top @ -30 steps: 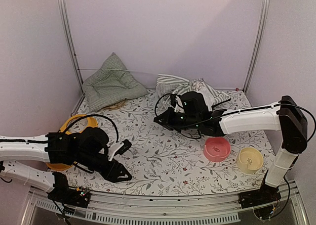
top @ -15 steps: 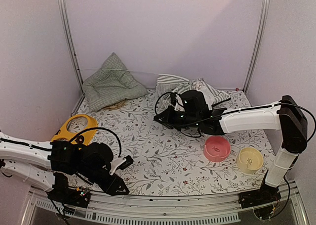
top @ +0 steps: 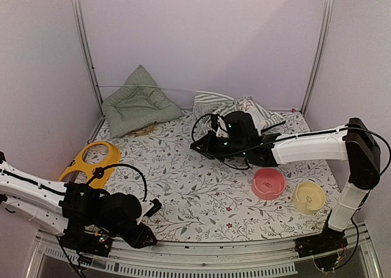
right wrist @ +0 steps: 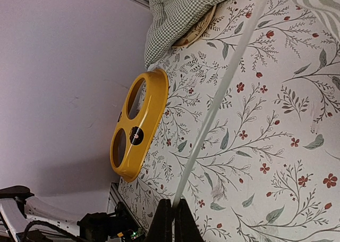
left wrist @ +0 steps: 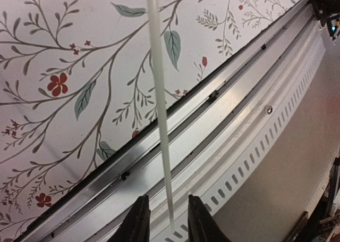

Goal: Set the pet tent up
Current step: Pass from the right arm to the left

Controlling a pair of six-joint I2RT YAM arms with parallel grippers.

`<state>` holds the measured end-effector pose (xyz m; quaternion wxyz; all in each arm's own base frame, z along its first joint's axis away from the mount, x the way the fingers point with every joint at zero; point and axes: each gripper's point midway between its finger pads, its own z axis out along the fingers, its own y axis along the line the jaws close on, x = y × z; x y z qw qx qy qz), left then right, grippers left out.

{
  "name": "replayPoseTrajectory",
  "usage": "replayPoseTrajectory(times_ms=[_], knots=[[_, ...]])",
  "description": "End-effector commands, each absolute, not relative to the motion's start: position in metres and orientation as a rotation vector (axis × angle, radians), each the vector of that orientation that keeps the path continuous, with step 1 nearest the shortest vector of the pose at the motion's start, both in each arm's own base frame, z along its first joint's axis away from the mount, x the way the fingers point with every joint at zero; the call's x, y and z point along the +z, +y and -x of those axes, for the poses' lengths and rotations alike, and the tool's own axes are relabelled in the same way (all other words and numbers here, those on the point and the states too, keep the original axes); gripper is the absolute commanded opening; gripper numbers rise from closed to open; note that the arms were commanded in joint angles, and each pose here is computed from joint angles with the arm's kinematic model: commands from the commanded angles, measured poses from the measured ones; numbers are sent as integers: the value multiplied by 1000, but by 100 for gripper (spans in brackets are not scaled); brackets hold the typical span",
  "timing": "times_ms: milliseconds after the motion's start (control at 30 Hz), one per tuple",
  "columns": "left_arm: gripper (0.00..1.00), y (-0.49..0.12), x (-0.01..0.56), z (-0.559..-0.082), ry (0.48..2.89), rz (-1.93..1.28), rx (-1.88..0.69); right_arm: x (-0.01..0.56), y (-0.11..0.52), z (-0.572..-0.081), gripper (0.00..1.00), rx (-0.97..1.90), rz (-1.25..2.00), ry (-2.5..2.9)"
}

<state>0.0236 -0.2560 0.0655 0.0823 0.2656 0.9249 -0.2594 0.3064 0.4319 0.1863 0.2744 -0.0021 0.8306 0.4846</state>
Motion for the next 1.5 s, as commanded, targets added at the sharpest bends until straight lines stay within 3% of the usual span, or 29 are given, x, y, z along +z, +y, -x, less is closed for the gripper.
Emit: replayPoseTrajectory(times_ms=[0,600,733,900,1000,1467], knots=[[28,-258,74,-38,2703,-718,-725,210,430,-320,0,1287,47,2138],[24,-280,74,-41,2624,-797,-768,209,431,-319,0,1290,50,2144],[18,-279,73,-42,2623,-797,-758,209,431,-319,0,1289,51,2144],[0,-279,75,-44,2615,-790,-752,208,431,-319,0,1286,50,2147],[0,-279,75,-42,2618,-804,-756,208,431,-318,0,1284,50,2150],[20,-271,69,-32,2657,-828,-786,209,429,-323,0,1279,46,2147]])
